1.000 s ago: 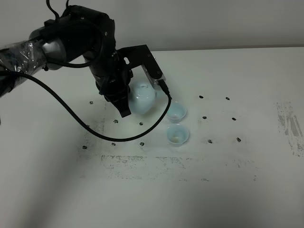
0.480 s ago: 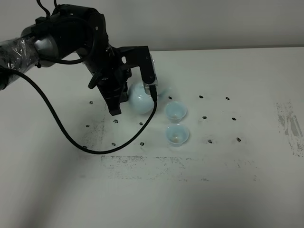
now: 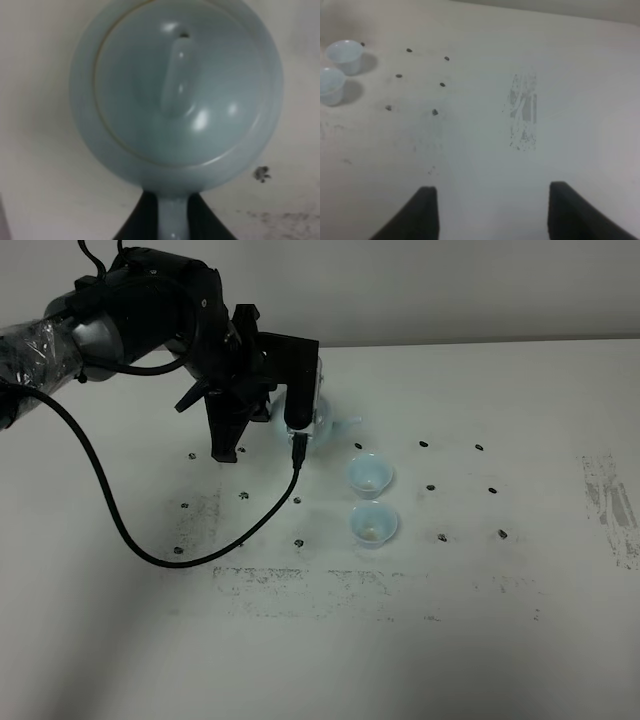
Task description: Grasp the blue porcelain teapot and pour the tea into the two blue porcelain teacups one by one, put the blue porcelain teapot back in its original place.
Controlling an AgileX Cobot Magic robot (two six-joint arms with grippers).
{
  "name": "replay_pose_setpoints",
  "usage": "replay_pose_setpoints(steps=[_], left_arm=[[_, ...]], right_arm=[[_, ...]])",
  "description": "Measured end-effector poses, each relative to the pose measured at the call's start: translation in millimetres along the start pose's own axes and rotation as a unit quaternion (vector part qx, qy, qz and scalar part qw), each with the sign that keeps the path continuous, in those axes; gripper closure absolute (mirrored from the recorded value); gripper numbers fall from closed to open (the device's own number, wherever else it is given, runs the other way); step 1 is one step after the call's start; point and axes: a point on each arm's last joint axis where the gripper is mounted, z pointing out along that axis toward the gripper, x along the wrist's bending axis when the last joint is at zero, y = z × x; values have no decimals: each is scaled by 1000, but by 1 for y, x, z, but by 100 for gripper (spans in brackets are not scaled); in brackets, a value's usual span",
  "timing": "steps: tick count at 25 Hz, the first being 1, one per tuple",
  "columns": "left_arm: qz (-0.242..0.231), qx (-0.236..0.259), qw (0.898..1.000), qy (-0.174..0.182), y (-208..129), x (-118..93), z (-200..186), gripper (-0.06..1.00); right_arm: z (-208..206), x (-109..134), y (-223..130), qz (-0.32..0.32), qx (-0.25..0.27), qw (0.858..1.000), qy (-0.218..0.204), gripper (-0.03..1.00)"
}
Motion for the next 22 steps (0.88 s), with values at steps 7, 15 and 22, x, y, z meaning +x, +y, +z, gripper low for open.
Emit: replay_pose_setpoints(steps=[7,15,22], left_arm=[[90,2,996,28,0,5,0,91],[127,30,990,45,-5,9,11,91],[170,44,982,69,-3,13,14,91]], right_arm=[[0,0,0,0,0,1000,0,46],[0,0,0,0,0,1000,0,46],[0,0,0,0,0,1000,0,46]])
